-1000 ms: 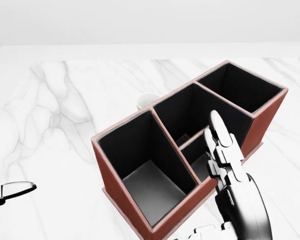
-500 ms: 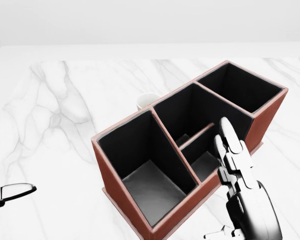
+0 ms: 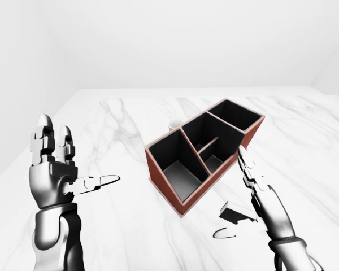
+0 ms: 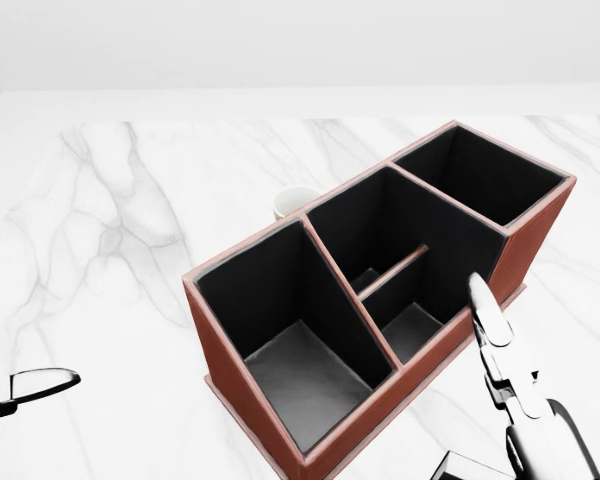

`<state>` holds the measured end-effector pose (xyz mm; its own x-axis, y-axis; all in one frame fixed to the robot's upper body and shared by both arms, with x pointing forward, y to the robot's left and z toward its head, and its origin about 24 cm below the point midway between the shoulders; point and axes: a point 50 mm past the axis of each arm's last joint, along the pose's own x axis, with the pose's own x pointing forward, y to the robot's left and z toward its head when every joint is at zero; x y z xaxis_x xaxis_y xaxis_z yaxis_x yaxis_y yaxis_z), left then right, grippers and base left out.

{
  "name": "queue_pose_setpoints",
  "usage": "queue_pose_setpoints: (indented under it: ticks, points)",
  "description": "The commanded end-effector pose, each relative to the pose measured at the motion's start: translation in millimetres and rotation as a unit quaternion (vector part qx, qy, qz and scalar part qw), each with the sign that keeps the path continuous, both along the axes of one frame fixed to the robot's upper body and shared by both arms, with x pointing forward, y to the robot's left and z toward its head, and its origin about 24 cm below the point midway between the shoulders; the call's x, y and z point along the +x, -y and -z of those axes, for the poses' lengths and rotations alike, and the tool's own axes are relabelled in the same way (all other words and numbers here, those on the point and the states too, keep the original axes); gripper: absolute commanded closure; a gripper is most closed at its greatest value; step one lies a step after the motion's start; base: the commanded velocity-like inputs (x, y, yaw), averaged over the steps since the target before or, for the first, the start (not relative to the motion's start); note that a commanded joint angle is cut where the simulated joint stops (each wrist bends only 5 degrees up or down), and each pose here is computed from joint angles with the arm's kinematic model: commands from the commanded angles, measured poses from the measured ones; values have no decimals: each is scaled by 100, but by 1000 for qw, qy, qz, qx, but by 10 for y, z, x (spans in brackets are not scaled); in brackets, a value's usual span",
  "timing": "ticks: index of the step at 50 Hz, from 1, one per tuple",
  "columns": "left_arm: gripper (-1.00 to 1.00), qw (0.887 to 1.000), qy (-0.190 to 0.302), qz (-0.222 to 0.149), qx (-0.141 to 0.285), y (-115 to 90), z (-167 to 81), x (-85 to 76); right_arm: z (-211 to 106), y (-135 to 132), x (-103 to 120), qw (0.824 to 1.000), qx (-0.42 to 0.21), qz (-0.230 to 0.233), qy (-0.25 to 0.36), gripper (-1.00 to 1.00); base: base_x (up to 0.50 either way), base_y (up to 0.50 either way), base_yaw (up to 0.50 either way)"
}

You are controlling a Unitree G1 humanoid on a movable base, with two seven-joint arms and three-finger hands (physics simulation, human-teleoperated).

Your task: Pick up the book and place it in the left compartment of the caddy.

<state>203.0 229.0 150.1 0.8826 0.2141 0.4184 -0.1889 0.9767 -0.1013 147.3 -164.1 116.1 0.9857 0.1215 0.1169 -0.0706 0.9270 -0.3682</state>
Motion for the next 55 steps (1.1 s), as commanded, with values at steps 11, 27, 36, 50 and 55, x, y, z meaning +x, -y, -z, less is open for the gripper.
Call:
queue_pose_setpoints:
  ticks: [11, 27, 36, 50, 55]
  points:
    - [-100, 1000, -10, 1, 3, 28, 39, 24, -90, 196, 39, 983, -180, -1, -44, -100, 0, 0, 0]
    - [-100, 1000, 5, -1, 2, 14, -21, -14, -34, 378, 169, 944, -307, 42, -115, -100, 0, 0, 0]
    - [-100, 1000, 3, -3, 0, -2, -13, 0, -45, 387, 191, 941, -315, 51, -114, -100, 0, 0, 0]
    - [-100, 1000, 2, -7, 2, -9, -15, 2, 54, 460, 179, 937, -314, 60, -143, -100, 0, 0, 0]
    - [-100, 1000, 2, -7, 2, -11, -13, 2, 161, 453, 201, 934, -312, 50, -166, -100, 0, 0, 0]
